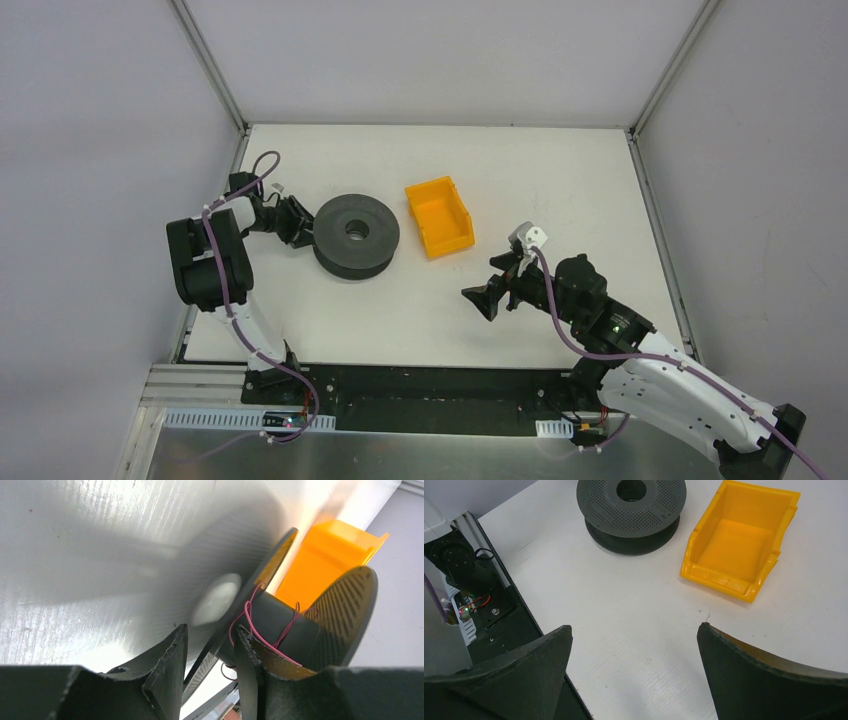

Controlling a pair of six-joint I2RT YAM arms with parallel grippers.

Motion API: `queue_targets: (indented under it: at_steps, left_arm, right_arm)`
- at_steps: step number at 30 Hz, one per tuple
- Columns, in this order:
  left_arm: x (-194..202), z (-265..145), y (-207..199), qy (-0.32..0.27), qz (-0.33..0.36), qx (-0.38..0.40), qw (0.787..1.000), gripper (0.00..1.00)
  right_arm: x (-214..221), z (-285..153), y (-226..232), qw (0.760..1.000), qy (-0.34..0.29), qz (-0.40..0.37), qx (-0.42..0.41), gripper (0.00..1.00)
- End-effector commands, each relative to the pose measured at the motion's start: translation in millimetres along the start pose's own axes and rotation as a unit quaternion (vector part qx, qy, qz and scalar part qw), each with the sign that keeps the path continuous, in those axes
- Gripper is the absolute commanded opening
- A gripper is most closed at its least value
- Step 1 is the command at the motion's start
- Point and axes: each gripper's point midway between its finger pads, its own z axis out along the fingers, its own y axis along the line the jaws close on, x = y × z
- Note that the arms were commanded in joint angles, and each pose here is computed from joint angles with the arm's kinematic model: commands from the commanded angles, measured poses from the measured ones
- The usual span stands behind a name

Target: Wrap the cables

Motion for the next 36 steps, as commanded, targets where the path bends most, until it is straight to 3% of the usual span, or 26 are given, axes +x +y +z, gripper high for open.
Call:
queue_targets:
  at_steps: [1, 14, 28, 36]
  left_arm:
    - [4.4, -15.3, -13.2, -0.005, 0.013, 0.024, 1.0, 0.37]
    - [13.5, -23.6, -1.3, -0.018, -0.005, 0.01, 1.0, 0.42]
    - [13.5, -45.8, 9.0, -0.081, -0.017, -0.031, 0.996, 0.42]
    - [60.0, -44.0, 33.2, -0.101, -0.041, -0.064, 0.992, 0.33]
  right_arm:
    - [-7.3, -1.1, 1.7, 1.0, -0.014, -0.006, -0.005, 0.99]
    - [-5.9, 1.8, 0.6, 1.0, -0.011, -0.005, -0.003, 0.99]
    - [-6.2, 2.6, 0.8, 1.0, -0.011, 0.0, -0.002, 0.99]
    - [-5.1, 4.1, 2.3, 1.0, -0.009, 0.001, -0.006, 0.99]
